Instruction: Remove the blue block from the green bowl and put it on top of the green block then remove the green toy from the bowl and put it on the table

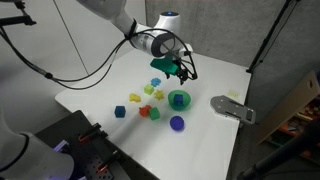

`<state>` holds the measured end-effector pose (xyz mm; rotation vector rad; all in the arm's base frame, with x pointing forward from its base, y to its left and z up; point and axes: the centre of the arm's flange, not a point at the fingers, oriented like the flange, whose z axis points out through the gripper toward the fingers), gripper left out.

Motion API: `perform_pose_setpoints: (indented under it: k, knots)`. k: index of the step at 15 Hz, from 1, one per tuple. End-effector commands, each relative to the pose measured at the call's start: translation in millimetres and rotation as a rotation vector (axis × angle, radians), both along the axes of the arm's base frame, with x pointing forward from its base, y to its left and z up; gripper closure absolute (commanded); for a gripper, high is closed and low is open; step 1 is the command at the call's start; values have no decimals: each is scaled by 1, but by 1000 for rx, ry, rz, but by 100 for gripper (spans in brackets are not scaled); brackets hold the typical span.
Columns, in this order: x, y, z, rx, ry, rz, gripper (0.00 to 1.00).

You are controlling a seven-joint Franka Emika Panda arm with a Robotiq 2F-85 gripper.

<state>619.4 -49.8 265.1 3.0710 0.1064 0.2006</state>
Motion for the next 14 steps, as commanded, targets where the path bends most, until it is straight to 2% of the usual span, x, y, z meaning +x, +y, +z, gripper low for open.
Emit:
perform_pose_setpoints:
  k: [1, 7, 14]
  knots:
    - [32, -12, -32, 4, -25, 83, 0]
    - [46, -12, -98, 5, -54, 169, 0]
    - [64, -11, -148, 1, -78, 266, 0]
